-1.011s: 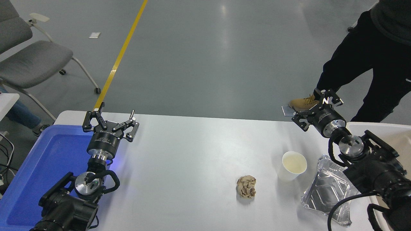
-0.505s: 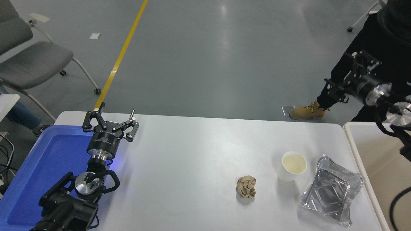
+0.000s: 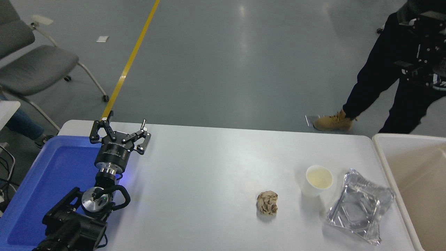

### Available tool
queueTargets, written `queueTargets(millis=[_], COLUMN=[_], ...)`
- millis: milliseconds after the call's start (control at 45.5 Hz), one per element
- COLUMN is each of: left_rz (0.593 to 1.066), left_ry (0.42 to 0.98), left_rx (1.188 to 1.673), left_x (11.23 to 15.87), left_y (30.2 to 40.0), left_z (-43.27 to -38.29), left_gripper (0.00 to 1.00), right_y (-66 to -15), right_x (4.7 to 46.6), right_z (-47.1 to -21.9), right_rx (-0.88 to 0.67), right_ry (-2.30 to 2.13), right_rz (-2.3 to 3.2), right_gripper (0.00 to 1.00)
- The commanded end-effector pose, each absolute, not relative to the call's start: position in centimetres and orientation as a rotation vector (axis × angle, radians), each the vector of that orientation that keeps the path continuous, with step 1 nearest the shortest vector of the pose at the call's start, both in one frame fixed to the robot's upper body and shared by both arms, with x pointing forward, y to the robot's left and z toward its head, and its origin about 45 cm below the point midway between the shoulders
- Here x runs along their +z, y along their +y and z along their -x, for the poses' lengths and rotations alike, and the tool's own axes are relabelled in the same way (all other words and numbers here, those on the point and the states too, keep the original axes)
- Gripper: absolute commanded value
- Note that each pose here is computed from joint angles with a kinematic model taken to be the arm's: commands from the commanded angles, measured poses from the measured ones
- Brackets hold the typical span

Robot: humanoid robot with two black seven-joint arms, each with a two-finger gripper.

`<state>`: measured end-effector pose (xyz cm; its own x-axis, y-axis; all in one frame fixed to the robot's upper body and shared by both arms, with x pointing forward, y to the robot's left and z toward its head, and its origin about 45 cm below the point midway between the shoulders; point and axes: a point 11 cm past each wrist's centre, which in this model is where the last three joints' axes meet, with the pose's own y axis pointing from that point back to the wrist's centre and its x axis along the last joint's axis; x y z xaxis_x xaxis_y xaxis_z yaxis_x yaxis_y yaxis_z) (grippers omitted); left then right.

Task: Pick up paper cup place in dustbin

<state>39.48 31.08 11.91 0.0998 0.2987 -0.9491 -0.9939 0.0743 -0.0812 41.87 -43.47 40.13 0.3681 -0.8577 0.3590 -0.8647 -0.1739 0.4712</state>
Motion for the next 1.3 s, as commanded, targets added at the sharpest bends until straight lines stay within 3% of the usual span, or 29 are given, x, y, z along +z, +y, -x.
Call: queueTargets(millis=[0, 286, 549, 769, 945, 1275], left_rz=[0.982, 0.982, 0.982, 0.983, 0.982, 0.983], left_ry=[0.947, 0.947, 0.947, 0.946, 0.947, 0.946], left_rx=[1.229, 1.229, 1.229, 1.23, 1.229, 1.228], left_x=[11.91, 11.91, 11.91, 11.91, 11.91, 11.92], left_y=[31.08, 31.08, 31.09, 31.1, 31.08, 31.08], left_z=[-39.48, -39.48, -39.48, -39.48, -39.48, -39.48], left_gripper=[0.99, 0.99, 0.99, 0.99, 0.99, 0.99], right_y=[-41.6, -33.3, -25.9, -23.9, -22.0, -22.1], right_x=[43.0, 45.5, 44.8, 43.1, 42.9, 42.2], right_z=[-39.0, -36.9, -34.6, -32.7, -32.7, -31.8], right_rx=[0.14, 0.35, 0.404, 0.351, 0.4, 0.312], right_ry=[-1.268, -0.841, -0.435, -0.202, -0.123, -0.002], right_rz=[-1.899, -1.78, -1.759, -1.729, -1.699, -1.674], right_gripper=[1.0, 1.0, 1.0, 1.0, 1.0, 1.0])
